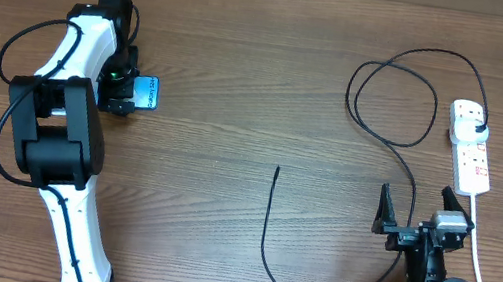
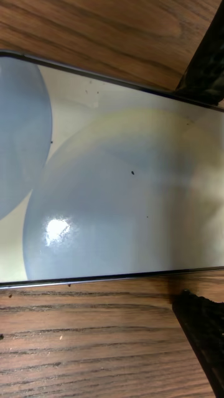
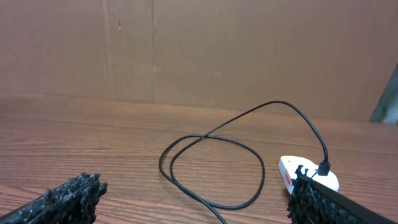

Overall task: Plug charger to phone and switch on socket
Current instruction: 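Close the left gripper on the phone's sides, then lift the phone with the left gripper and tilt it upright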

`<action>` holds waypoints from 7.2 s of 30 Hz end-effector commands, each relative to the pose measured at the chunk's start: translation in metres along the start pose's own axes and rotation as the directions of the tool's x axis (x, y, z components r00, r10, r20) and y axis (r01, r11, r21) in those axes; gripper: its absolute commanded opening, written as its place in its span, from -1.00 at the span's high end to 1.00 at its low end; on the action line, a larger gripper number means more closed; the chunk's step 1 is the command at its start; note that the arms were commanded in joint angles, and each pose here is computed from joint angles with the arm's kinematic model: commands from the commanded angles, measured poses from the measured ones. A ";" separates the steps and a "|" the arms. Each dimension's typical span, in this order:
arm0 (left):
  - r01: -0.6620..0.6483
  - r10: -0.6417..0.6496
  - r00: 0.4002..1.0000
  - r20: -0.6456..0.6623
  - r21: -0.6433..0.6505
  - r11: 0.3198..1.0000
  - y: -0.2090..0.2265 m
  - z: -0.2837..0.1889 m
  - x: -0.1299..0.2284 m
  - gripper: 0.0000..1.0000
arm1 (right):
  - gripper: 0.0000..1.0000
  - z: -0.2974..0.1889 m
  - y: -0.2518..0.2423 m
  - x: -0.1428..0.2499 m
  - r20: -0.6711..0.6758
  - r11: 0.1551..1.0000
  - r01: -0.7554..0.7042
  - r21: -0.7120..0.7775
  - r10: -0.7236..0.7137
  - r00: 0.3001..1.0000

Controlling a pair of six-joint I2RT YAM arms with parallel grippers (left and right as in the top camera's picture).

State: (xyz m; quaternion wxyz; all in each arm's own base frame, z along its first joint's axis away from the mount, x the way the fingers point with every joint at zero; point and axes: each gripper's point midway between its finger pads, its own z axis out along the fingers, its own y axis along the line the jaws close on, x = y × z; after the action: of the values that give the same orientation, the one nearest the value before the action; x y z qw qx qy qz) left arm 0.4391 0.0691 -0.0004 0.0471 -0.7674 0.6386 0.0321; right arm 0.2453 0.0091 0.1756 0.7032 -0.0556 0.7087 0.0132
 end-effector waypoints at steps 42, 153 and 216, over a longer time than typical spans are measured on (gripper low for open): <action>-0.008 0.011 0.999 0.052 -0.063 0.998 0.013 0.032 -0.014 -0.83 | -1.00 0.000 0.002 0.002 0.002 1.000 0.001 -0.009 -0.001 1.000; -0.070 0.070 0.998 -0.004 0.013 0.997 -0.020 -0.017 -0.009 0.92 | -1.00 0.000 0.002 0.002 0.002 1.000 0.001 -0.009 -0.001 1.000; -0.607 0.717 0.696 -0.028 0.510 0.609 -0.098 -0.068 0.128 0.92 | -0.99 0.000 0.002 0.002 0.002 1.000 0.001 -0.009 -0.001 1.000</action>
State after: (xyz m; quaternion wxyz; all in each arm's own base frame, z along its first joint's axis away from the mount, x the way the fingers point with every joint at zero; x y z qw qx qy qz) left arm 0.5483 -0.0331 0.0452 0.1325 -0.4676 0.8582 -0.1649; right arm 0.2453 0.0091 0.1756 0.7032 -0.0555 0.7087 0.0136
